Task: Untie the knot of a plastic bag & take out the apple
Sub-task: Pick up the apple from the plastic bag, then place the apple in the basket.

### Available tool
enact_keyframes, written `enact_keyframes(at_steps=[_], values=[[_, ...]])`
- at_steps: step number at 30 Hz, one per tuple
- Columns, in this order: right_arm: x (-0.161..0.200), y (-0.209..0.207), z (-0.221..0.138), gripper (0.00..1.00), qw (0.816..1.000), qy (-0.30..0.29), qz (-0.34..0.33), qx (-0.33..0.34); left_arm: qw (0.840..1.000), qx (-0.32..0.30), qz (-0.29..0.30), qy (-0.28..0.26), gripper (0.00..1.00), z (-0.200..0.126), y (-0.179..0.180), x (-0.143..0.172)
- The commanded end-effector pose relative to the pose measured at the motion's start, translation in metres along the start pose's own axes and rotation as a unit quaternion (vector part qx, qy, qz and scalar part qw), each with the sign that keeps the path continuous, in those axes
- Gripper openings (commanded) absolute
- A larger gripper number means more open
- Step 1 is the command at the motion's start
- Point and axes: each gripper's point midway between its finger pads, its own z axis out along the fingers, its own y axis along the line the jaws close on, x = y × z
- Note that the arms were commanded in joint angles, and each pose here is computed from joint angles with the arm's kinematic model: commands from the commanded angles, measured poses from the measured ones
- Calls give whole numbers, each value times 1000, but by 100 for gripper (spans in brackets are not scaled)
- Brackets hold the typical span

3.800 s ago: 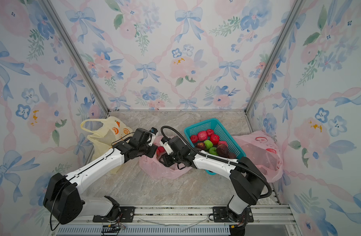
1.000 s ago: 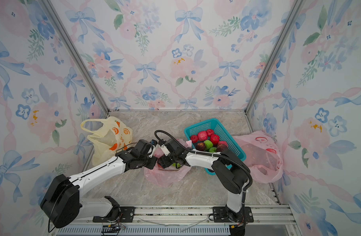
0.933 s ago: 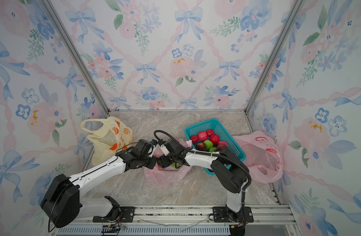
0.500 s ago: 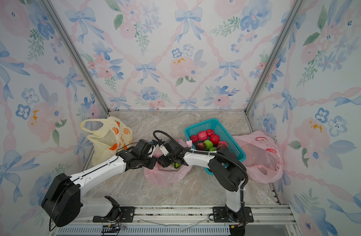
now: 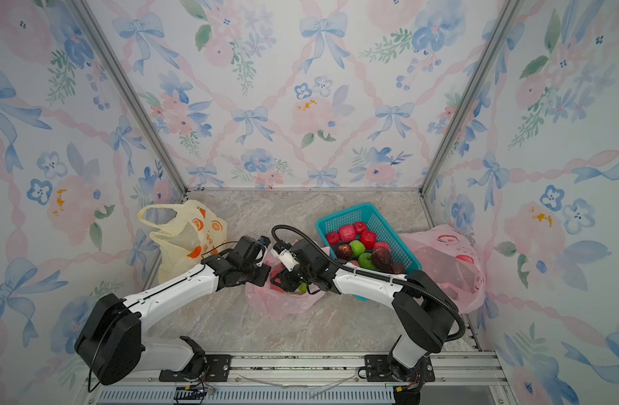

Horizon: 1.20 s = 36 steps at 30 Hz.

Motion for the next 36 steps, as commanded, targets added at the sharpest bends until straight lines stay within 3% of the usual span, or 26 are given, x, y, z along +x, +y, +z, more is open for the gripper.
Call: enact_keyframes(at_steps=[1,10,14,17,20,22,26,36], values=[[-27,22,-25,43,997,-53,-3,-62,1000,-9,-4,-17,0,-3,4,-14],[-108,7,-120,42,975,-212,24,-63,1000,-6,5,-16,0,-4,2,-11],[-127,-26,-164,43,967,-251,34,15,1000,-8,10,-11,0,0,0,-10],[-120,-72,-185,43,962,-221,36,153,1000,-10,14,-11,0,1,0,-11],[-99,-122,-203,43,941,-170,46,290,1000,-14,16,-11,0,1,1,-12],[-87,-148,-208,44,927,-147,60,340,1000,-16,17,-12,0,1,2,-12],[-69,-187,-194,44,922,-115,95,356,1000,-14,19,-10,0,2,0,-13],[-51,-244,-138,43,917,-42,112,381,1000,-18,20,-13,1,2,1,-16]])
